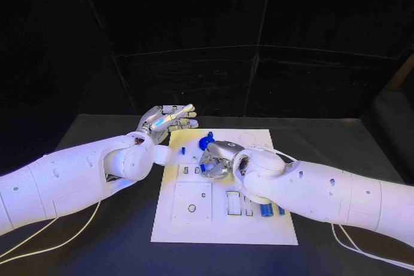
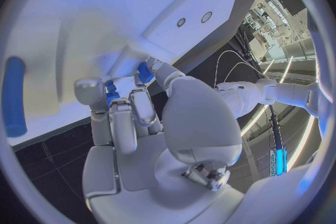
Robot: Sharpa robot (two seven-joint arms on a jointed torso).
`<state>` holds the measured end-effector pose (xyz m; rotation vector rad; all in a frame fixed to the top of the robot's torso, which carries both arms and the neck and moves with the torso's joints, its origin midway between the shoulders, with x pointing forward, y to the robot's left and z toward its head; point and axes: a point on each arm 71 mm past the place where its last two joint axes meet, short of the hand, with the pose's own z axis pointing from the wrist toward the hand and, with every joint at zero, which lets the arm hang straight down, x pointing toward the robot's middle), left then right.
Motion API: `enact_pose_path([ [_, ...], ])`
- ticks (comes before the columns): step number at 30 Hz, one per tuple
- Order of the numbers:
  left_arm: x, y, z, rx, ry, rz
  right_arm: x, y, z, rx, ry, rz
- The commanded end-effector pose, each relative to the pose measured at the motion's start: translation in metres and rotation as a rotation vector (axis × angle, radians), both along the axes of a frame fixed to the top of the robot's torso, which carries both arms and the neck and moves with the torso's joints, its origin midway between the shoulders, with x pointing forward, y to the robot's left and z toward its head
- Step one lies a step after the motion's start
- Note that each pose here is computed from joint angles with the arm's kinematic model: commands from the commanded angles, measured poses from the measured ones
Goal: Assemble the parts on the task board
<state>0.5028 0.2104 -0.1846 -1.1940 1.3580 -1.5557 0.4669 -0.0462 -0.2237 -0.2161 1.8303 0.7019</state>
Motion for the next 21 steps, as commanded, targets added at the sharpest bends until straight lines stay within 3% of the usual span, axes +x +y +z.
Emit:
enact_pose_path([
  [1,0.0002,-0.001,0.0018,-0.008,-0.009,-0.01,0.0,-0.002,-0.004,-0.021,0.008,-0.013],
  [15,0.0009,0.001,0.0015,-0.008,-0.009,-0.009,-0.001,-0.004,0.005,0.079,-0.077,-0.03],
  [21,0.0027,0.004,-0.0003,0.012,-0.005,-0.046,-0.009,-0.01,0.016,0.188,-0.152,0.059],
])
